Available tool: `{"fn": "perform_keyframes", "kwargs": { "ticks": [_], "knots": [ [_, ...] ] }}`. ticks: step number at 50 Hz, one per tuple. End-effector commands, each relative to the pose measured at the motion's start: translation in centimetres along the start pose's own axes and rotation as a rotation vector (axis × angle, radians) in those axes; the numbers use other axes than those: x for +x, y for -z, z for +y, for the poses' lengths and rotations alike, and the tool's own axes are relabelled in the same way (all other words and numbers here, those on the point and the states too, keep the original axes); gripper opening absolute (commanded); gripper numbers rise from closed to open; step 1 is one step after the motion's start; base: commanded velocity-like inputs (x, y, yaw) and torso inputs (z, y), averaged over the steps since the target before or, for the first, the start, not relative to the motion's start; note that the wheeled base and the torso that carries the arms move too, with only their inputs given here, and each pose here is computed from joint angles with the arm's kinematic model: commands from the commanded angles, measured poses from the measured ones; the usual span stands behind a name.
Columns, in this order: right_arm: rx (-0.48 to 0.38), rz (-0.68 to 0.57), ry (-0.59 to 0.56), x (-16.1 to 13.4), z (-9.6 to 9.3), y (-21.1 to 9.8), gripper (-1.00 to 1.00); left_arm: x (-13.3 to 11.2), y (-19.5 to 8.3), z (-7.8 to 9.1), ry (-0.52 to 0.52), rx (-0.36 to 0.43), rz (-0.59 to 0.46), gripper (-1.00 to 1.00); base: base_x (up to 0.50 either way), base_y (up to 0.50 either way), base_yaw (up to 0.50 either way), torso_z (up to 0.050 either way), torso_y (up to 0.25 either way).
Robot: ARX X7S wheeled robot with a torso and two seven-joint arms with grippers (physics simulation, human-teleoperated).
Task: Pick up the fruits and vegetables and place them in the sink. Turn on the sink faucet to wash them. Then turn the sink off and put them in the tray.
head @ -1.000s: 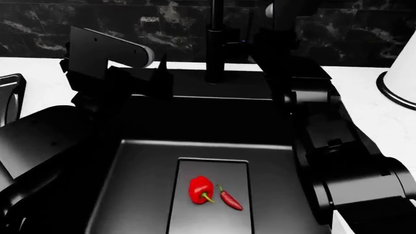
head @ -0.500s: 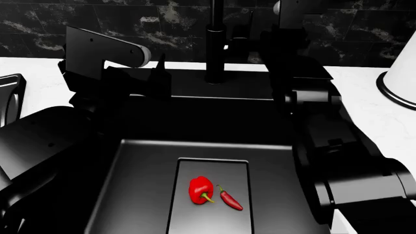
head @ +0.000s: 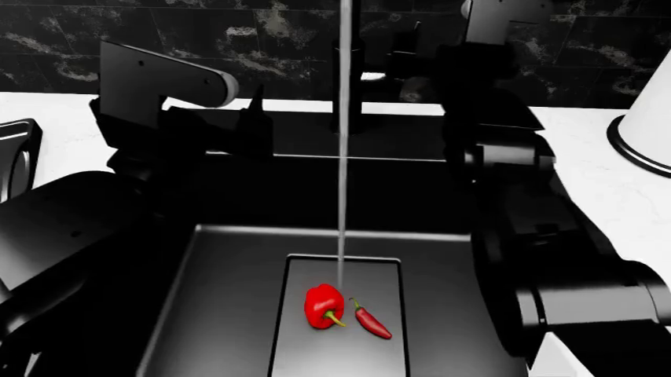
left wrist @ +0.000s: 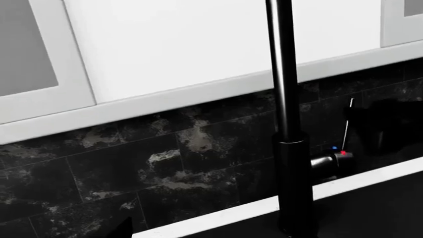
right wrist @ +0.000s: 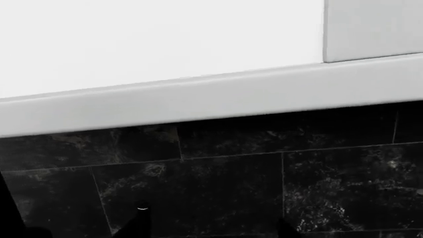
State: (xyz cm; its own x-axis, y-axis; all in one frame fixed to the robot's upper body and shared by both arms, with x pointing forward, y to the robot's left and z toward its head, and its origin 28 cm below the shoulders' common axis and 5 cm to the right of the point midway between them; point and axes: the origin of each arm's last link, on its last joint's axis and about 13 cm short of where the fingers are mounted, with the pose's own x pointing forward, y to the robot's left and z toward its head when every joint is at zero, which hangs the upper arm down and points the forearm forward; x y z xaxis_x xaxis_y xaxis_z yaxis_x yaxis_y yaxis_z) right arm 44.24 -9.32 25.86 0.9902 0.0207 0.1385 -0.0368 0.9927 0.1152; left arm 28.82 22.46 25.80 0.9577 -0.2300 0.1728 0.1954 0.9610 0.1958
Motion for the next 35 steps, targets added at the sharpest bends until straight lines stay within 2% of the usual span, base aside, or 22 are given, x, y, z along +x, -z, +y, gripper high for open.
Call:
{"fn": "perform_keyframes", "kwargs": {
  "ticks": [1, 16, 35],
  "knots": [
    [0.02, -0.028, 0.071, 0.1, -0.9, -0.5, 1.0, -0.1, -0.2, 0.2, -0.005, -0.004, -0.003, 1.0, 0.0, 0.0, 0.0, 0.0, 0.0],
    [0.065, -0.014, 0.12, 0.0, -1.9, -0.6, 1.0, -0.2, -0.4, 0.3, -0.01, -0.006, -0.008, 1.0, 0.0, 0.0, 0.0, 0.0, 0.0],
    [0.079, -0.062, 0.141, 0.2, -2.9, -2.2, 1.0, -0.3, -0.4, 0.2, -0.008, -0.005, -0.005, 1.0, 0.0, 0.0, 0.0, 0.0, 0.0]
  ]
}}
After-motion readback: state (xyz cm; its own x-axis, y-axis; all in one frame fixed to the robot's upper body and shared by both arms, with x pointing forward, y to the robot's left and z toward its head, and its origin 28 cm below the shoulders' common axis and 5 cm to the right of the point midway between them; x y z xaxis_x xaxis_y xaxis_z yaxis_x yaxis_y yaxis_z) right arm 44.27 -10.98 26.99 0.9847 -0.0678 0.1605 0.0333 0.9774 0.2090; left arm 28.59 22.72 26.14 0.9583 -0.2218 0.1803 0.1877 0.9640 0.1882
